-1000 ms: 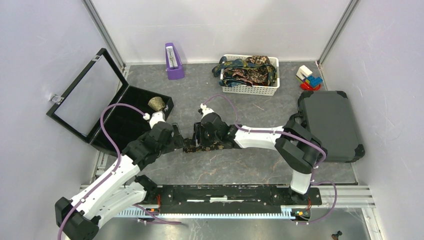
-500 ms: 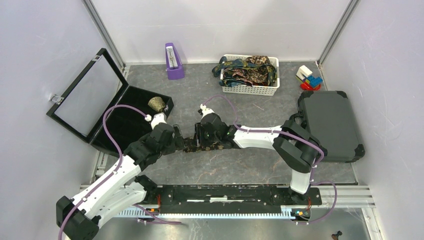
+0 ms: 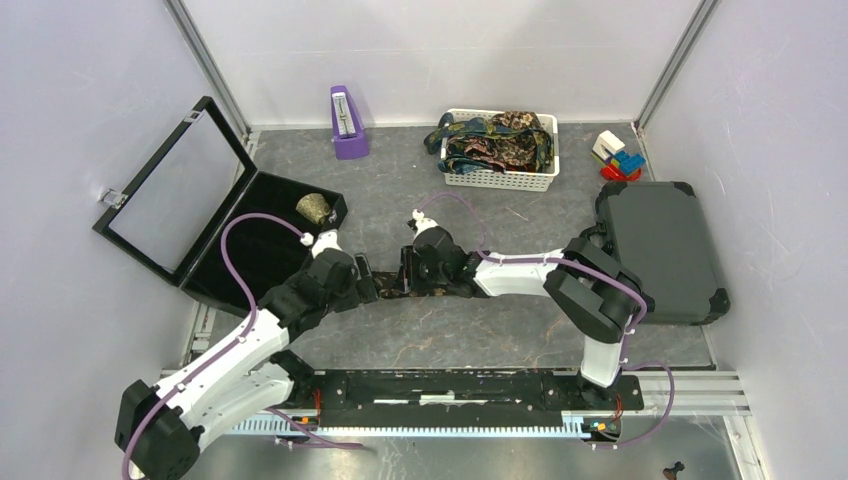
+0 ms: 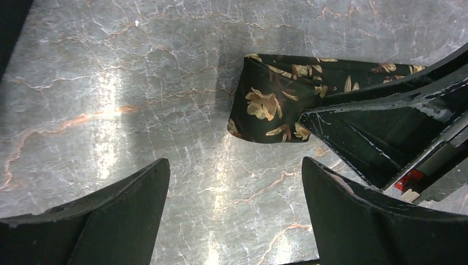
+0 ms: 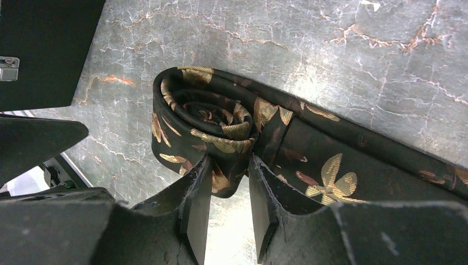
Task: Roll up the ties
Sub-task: Roll the tie at the center of the board.
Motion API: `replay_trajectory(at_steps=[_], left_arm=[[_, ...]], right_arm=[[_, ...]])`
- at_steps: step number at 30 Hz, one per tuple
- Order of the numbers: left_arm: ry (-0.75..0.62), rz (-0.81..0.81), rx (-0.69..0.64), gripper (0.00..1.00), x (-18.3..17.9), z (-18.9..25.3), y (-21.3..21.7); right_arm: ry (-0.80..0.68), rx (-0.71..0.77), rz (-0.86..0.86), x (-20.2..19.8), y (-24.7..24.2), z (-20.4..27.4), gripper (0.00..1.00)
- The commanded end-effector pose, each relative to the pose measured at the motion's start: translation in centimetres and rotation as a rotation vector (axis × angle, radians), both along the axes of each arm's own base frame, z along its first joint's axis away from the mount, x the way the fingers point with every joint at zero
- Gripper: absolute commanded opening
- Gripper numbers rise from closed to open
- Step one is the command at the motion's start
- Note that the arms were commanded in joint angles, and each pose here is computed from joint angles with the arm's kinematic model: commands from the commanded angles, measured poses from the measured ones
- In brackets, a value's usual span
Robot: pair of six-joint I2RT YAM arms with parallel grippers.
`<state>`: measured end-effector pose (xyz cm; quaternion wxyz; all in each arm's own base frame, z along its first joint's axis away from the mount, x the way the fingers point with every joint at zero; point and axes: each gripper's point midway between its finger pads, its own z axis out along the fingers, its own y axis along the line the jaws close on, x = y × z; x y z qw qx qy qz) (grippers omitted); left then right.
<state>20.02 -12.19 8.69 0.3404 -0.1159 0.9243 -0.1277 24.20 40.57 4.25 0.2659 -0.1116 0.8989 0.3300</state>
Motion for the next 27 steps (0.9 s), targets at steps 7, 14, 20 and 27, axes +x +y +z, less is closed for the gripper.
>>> replay_trajectory(at_steps=[7, 14, 20, 27], left_arm=[[-0.075, -0.097, -0.046, 0.94, 2.4, -0.4, -2.1], [-0.129, -0.091, -0.094, 0.94, 4.0, -0.6, -2.1], [-0.155, -0.087, -0.148, 0.93, 4.8, -0.9, -2.1], [-0.135, -0.091, -0.137, 0.90, 4.9, -1.8, -2.0]], right_arm=[[0.000, 0.014, 0.001, 0.8, -0.7, -0.4, 0.37], [-0.012, 0.027, 0.013, 1.6, -0.2, 0.5, 0.41], [-0.018, 0.042, 0.016, 2.1, 0.0, 1.3, 0.44], [-0.038, 0.084, 0.028, 2.7, 0.9, 3.3, 0.49]])
